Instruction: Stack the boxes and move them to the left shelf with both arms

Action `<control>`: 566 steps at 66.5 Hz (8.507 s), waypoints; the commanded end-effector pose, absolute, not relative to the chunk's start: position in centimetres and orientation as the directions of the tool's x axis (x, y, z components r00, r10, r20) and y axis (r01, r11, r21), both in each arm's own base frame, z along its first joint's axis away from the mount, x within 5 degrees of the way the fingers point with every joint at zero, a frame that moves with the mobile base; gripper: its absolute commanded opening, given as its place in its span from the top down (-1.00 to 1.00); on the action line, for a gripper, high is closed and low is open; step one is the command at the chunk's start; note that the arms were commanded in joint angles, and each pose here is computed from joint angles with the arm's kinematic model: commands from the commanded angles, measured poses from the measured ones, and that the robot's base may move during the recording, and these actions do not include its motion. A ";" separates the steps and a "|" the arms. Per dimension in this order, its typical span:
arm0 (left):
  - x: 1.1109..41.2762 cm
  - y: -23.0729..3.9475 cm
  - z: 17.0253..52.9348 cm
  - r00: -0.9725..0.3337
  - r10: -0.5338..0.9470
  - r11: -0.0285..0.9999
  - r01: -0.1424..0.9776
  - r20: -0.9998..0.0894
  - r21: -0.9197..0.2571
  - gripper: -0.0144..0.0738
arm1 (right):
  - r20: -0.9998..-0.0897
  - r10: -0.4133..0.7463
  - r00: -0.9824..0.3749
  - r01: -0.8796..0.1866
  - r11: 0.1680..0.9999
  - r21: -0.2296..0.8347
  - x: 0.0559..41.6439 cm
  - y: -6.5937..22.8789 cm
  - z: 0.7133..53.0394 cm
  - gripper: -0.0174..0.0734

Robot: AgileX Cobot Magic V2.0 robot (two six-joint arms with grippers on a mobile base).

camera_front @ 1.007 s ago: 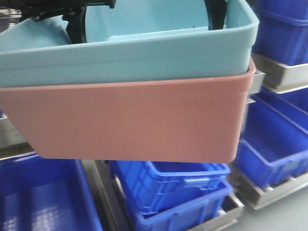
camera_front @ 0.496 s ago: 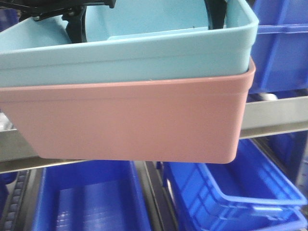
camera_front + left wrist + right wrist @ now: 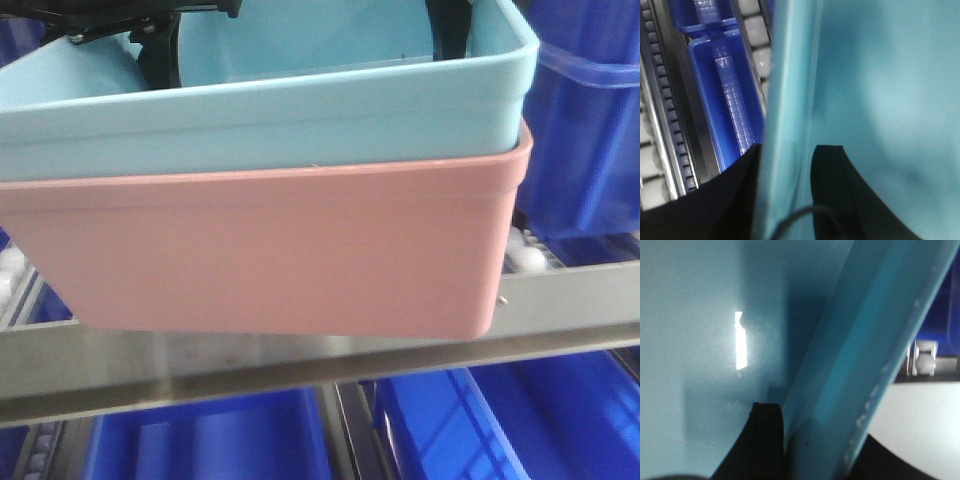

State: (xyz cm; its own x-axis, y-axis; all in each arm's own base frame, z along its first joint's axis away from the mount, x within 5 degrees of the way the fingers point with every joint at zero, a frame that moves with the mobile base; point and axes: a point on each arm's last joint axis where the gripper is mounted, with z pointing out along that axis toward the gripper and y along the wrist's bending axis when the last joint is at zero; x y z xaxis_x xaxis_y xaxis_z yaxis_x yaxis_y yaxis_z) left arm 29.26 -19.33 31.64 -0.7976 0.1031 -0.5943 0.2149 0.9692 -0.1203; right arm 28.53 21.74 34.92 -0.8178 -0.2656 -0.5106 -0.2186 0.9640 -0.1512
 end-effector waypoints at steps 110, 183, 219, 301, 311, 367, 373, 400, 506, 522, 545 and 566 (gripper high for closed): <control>27.9 -21.9 36.8 -0.644 0.002 0.880 0.365 -0.765 -0.305 0.70 | -0.729 -0.214 -0.651 -0.354 0.934 0.042 28.2 24.1 38.8 0.50; 28.7 -19.2 35.8 -0.741 -0.003 0.930 0.244 -0.671 -0.274 0.70 | -0.709 -0.215 -0.671 -0.294 0.956 -0.012 30.1 21.3 38.6 0.50; 30.7 -18.5 32.3 -0.753 -0.051 0.945 0.177 -0.656 -0.277 0.70 | -0.660 -0.282 -0.696 -0.313 0.947 -0.075 33.7 22.1 34.2 0.50; 29.9 -17.7 32.5 -0.833 0.009 0.974 0.133 -0.554 -0.184 -0.47 | -0.642 -0.303 -0.705 -0.256 0.952 -0.168 31.7 19.5 37.1 -0.68; 28.3 -16.8 35.1 -0.798 -0.004 0.967 0.150 -0.602 -0.206 -0.40 | -0.668 -0.284 -0.688 -0.246 0.957 -0.153 30.4 18.6 38.9 -0.52; 16.5 -18.6 36.2 -0.559 0.234 0.822 0.550 -0.796 -0.145 0.69 | -0.895 -0.224 -0.385 -0.403 0.914 -0.055 17.2 10.3 37.5 0.50; 14.9 -18.6 36.3 -0.506 0.253 0.779 0.612 -0.825 -0.136 0.69 | -0.926 -0.189 -0.326 -0.415 0.909 -0.040 15.0 8.8 37.4 0.50; 9.8 -17.3 35.9 -0.319 0.348 0.634 0.773 -0.881 -0.030 0.70 | -0.982 -0.084 -0.168 -0.432 0.902 -0.003 7.1 3.2 32.7 0.50; 9.7 -17.1 35.6 -0.327 0.365 0.638 0.770 -0.872 -0.022 0.70 | -0.984 -0.080 -0.158 -0.436 0.900 -0.003 6.5 2.8 31.4 0.50; 9.7 -17.1 35.6 -0.327 0.365 0.638 0.770 -0.872 -0.022 0.70 | -0.984 -0.080 -0.158 -0.436 0.900 -0.003 6.5 2.8 31.4 0.50; 9.7 -17.1 35.6 -0.327 0.365 0.638 0.770 -0.872 -0.022 0.70 | -0.984 -0.080 -0.158 -0.436 0.900 -0.003 6.5 2.8 31.4 0.50; 8.9 -16.1 35.2 -0.422 0.301 0.622 0.767 -0.855 -0.159 0.70 | -0.984 -0.080 -0.158 -0.436 0.900 -0.003 6.5 2.8 31.4 0.50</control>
